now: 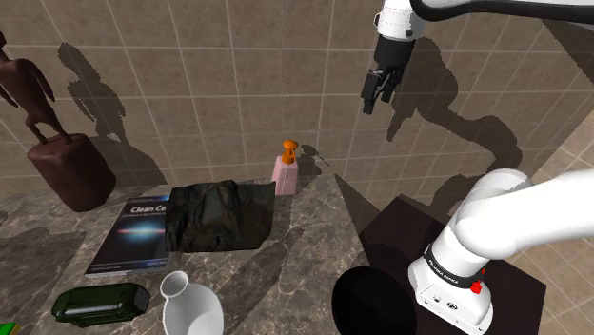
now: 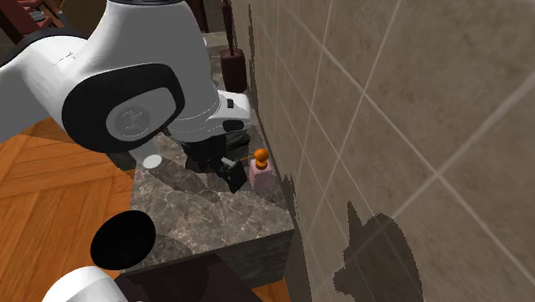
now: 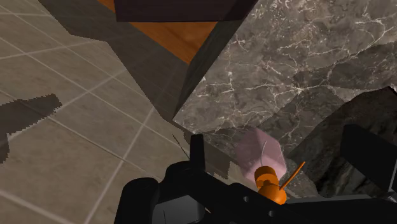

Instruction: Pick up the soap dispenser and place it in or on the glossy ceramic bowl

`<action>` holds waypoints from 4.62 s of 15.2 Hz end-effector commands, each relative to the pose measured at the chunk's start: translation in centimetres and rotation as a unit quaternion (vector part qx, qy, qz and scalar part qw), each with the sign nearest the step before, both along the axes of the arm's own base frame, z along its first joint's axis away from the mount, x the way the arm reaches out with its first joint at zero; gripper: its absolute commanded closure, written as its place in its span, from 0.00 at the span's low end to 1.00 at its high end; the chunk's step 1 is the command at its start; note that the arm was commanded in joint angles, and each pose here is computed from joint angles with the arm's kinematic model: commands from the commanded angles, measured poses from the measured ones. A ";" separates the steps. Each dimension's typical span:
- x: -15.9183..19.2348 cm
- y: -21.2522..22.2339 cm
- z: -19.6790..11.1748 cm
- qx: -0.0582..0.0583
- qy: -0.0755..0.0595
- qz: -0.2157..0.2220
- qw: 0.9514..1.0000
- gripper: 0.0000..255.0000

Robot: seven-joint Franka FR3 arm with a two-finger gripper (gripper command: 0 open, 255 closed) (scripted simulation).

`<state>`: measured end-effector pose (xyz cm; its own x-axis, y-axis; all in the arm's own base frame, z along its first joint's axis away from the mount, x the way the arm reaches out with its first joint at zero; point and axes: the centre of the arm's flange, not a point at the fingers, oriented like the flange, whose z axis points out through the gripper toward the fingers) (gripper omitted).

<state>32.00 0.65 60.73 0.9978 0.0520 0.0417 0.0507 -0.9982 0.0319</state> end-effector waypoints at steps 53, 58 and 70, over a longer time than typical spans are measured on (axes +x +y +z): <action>24.9 9.8 -20.5 -0.061 0.020 -0.030 0.997 1.00; 24.9 9.8 -17.9 -0.061 0.020 -0.030 0.997 1.00; 24.9 9.8 -11.6 -0.061 0.020 -0.030 0.997 1.00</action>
